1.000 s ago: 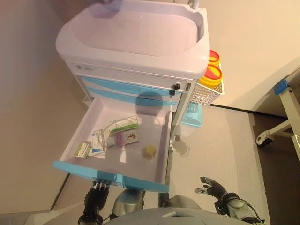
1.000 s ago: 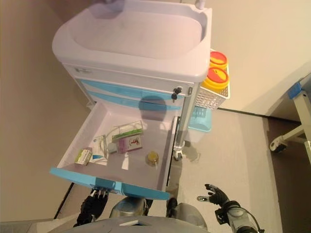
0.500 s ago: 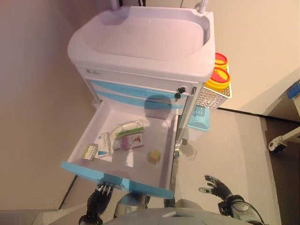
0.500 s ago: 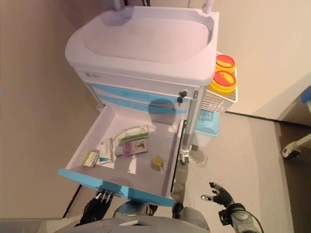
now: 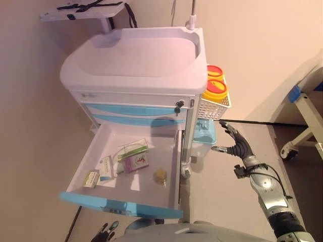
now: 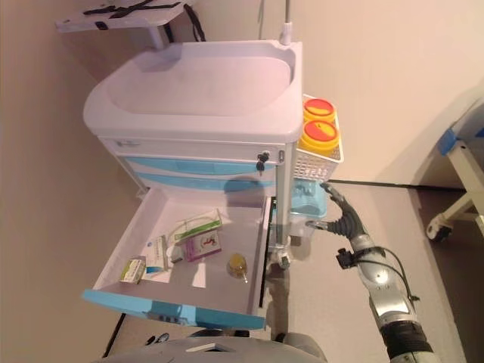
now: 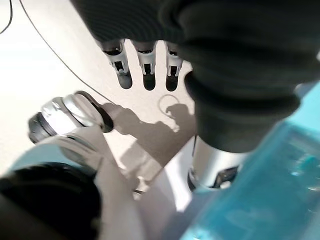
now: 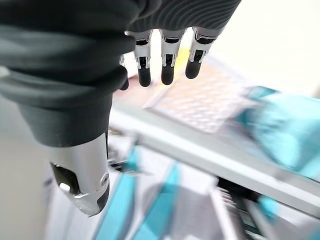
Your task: Open the drawer and pick up the medicine
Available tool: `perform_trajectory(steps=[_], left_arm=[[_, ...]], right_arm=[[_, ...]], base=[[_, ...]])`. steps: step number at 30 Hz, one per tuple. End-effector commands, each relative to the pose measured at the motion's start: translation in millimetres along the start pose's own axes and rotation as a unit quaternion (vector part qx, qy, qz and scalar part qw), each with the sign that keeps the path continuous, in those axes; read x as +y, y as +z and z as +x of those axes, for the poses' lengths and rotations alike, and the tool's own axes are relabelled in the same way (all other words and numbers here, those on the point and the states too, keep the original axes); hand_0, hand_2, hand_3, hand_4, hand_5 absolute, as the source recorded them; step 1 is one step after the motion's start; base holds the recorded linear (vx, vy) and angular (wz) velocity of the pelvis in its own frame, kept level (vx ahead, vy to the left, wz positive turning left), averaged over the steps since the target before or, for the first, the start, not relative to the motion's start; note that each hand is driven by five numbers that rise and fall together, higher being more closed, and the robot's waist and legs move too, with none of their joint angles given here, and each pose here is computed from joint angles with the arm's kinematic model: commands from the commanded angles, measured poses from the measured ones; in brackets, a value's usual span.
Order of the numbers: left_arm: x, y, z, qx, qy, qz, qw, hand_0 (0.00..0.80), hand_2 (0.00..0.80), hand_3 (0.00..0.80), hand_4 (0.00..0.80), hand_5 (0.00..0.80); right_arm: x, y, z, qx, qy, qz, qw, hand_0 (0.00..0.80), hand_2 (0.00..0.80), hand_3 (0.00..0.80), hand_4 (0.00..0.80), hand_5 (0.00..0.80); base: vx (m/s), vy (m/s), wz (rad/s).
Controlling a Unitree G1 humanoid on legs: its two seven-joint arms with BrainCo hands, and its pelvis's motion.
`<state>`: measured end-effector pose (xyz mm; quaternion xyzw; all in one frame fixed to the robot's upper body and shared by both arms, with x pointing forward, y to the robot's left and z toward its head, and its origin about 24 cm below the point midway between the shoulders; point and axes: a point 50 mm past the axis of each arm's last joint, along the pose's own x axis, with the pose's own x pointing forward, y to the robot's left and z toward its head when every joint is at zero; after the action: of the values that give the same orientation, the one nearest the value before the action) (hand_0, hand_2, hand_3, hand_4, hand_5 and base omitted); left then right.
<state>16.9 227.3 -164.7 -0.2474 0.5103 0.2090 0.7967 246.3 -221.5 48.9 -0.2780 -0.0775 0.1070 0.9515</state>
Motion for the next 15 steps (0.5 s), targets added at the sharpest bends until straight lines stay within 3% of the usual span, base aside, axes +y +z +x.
perform_trajectory(steps=[1,4,9,15], left_arm=[[5.5,-4.7,0.8,0.036,0.034,0.056,0.997,0.000,0.000,0.000,0.000,0.000],[8.1,-7.6,0.5,0.059,0.043,0.093,0.993,0.000,0.000,0.000,0.000,0.000],[6.2,-7.0,1.7,0.063,0.042,0.115,0.990,0.000,0.000,0.000,0.000,0.000],[-4.5,7.4,7.5,0.046,0.024,0.162,0.985,0.000,0.000,0.000,0.000,0.000]], right_arm=[[1.6,60.7,26.4,-0.165,0.047,-0.082,0.982,0.000,0.000,0.000,0.000,0.000],[11.7,81.0,36.3,-0.211,0.100,-0.155,0.960,0.000,0.000,0.000,0.000,0.000],[30.8,90.9,49.3,-0.211,0.184,-0.142,0.949,0.000,0.000,0.000,0.000,0.000],[66.7,77.9,53.4,-0.200,0.280,-0.219,0.913,0.000,0.000,0.000,0.000,0.000]], base=[[0.000,0.000,0.00],[0.037,-0.021,0.04],[0.031,-0.023,0.10],[0.019,-0.027,0.13]])
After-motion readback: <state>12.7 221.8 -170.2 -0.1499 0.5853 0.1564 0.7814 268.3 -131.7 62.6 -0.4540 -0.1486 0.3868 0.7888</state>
